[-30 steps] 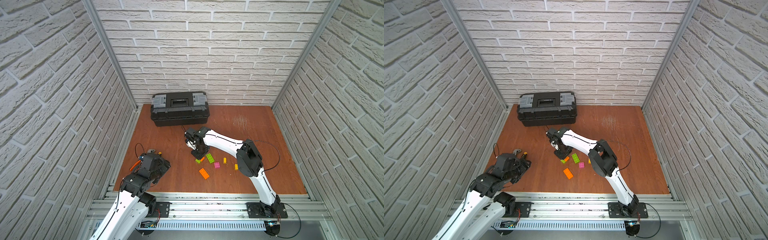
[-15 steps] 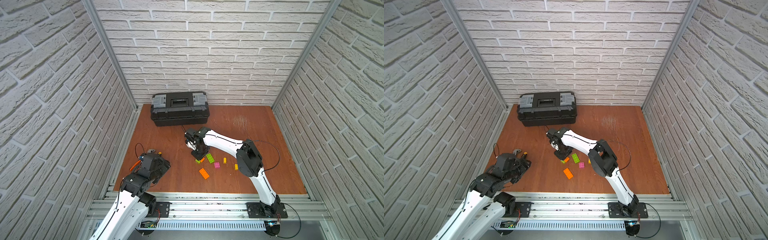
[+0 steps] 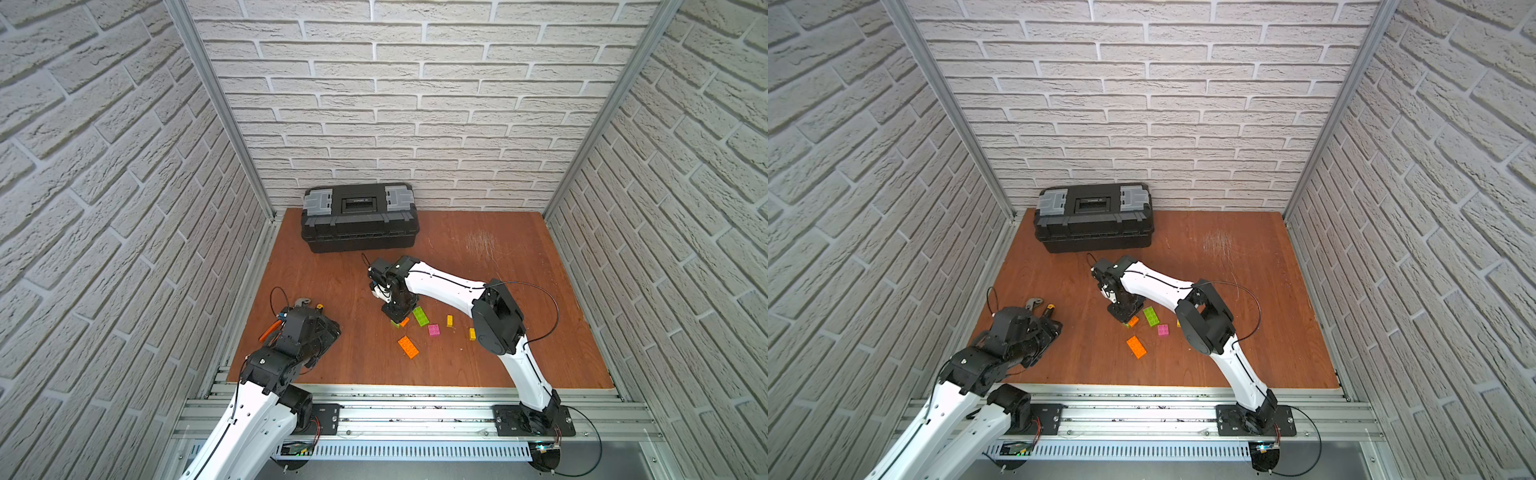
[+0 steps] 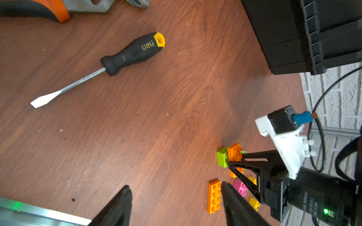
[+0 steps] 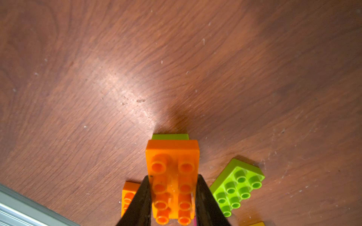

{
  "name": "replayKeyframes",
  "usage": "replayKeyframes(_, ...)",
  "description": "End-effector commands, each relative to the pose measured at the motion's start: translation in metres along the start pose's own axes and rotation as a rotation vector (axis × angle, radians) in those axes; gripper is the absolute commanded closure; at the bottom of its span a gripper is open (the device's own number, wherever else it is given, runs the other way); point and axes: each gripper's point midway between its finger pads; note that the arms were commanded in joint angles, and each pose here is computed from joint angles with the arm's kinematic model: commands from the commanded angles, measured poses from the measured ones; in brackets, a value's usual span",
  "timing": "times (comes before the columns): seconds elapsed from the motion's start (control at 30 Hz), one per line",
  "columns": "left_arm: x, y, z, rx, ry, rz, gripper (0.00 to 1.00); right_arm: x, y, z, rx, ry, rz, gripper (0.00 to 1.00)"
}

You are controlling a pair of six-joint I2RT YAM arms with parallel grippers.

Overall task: Assemble a carrot with lego
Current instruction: Adjust the lego brick at the center of the board.

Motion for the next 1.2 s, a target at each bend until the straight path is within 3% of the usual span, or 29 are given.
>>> replayKeyframes(0.0, 0.0063, -0.0015, 0.0026, -0.001, 0.017, -0.001, 0.26, 0.0034, -0.0042, -0.0141, -0.011, 0.006, 0.01, 0.85)
replayKeyframes(1.17, 0.0103, -0.0034, 0.0026, -0.005, 0.018, -0.008, 0.26, 0.0048, -0.0005, -0.0053, 0.027, -0.03, 0.01, 0.86)
Point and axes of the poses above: each gripper's point midway between its finger pads, its own z axis out along the fingers, its own x axis along the line the jaws close on, y = z × x, and after that the axes turned 8 degrees about z, right-handed
